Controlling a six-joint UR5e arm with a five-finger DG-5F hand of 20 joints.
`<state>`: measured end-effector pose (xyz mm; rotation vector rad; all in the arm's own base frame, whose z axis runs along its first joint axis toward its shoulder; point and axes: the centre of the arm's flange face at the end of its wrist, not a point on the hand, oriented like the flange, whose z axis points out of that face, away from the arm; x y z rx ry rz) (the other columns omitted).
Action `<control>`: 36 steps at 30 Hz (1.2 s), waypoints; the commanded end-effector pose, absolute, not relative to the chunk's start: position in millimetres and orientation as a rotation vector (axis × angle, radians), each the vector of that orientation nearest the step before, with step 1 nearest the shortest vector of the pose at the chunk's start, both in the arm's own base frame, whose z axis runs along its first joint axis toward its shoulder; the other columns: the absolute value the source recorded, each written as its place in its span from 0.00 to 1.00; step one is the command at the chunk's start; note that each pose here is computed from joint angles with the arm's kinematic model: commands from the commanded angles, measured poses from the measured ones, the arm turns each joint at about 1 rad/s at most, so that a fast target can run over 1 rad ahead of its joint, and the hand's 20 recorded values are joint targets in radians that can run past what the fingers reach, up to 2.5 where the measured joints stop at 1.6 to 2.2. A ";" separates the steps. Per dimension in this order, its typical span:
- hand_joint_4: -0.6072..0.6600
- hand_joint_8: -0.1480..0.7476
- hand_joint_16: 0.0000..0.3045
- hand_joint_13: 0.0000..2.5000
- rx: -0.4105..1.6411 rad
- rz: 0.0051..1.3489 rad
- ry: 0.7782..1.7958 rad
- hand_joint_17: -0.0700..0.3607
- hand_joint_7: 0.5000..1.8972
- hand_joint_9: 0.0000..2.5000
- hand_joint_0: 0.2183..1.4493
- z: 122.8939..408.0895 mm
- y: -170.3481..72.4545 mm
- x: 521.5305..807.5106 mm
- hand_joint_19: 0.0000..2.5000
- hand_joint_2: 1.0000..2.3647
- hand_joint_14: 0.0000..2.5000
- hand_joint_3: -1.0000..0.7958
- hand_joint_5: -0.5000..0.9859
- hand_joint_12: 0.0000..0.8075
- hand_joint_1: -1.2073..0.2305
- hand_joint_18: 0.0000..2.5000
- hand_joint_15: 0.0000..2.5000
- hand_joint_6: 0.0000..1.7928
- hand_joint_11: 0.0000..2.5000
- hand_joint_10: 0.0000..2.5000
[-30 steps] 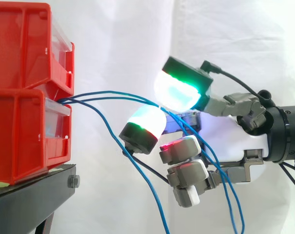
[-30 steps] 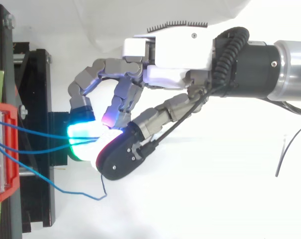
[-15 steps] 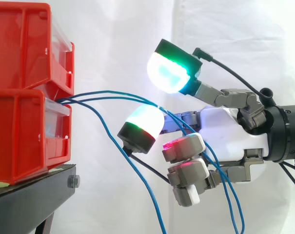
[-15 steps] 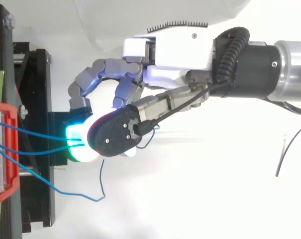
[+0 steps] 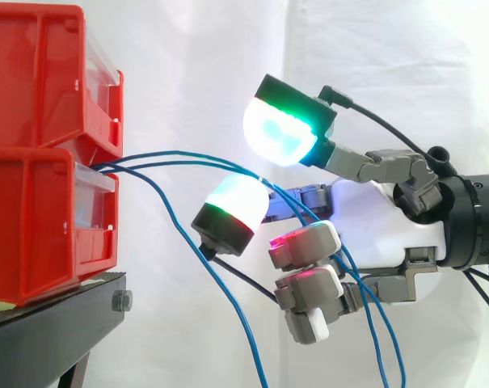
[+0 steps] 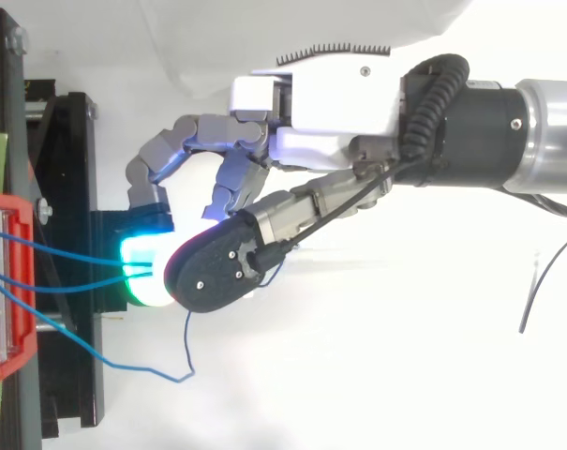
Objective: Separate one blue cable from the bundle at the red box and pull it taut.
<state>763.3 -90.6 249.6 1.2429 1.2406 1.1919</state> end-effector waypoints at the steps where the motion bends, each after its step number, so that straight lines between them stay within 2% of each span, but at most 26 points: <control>1: 0.46 0.48 0.18 0.43 1.243 1.192 1.240 0.45 0.42 0.47 0.30 250.0 -90.6 763.2 0.39 0.00 0.01 0.28 0.24 0.46 0.46 0.29 0.45 0.43 0.49 0.01; 4: 0.46 0.48 0.18 0.43 1.243 1.192 1.240 0.45 0.45 0.47 0.30 250.0 -90.6 763.2 0.39 0.00 0.01 0.29 0.25 0.45 0.50 0.29 0.45 0.42 0.48 0.01; 9: 0.46 0.47 0.18 0.43 1.243 1.193 1.242 0.45 0.47 0.47 0.31 248.9 -90.4 763.4 0.40 0.01 0.01 0.34 0.25 0.44 0.50 0.29 0.45 0.42 0.49 0.01; 11: 0.48 0.48 0.18 0.43 1.243 1.191 1.239 0.45 0.49 0.47 0.31 250.0 -91.8 763.1 0.40 0.01 0.01 0.38 0.24 0.44 0.44 0.29 0.45 0.43 0.49 0.01; 15: 0.50 0.48 0.18 0.43 1.244 1.191 1.241 0.46 0.45 0.45 0.30 248.9 -90.6 763.4 0.39 0.01 0.01 0.43 0.22 0.45 0.36 0.29 0.45 0.47 0.48 0.01; 21: 0.46 0.47 0.18 0.42 1.244 1.191 1.241 0.46 0.46 0.44 0.33 249.3 -90.6 762.9 0.38 0.01 0.01 0.46 0.20 0.44 0.29 0.29 0.45 0.49 0.48 0.01; 23: 0.44 0.46 0.18 0.42 1.244 1.191 1.241 0.45 0.46 0.42 0.35 248.9 -90.6 763.4 0.37 0.01 0.01 0.45 0.20 0.45 0.27 0.29 0.45 0.50 0.48 0.01; 27: 0.42 0.45 0.18 0.42 1.244 1.191 1.241 0.45 0.42 0.42 0.41 248.9 -90.6 763.4 0.36 0.01 0.01 0.37 0.19 0.44 0.24 0.29 0.44 0.50 0.48 0.01; 32: 0.41 0.48 0.18 0.42 1.243 1.193 1.242 0.45 0.53 0.45 0.47 248.9 -90.4 763.4 0.33 0.00 0.01 0.28 0.21 0.45 0.20 0.30 0.43 0.51 0.50 0.01; 36: 0.42 0.49 0.18 0.43 1.244 1.191 1.241 0.44 0.59 0.47 0.45 248.9 -90.6 763.4 0.33 0.00 0.01 0.28 0.23 0.45 0.19 0.32 0.44 0.51 0.51 0.01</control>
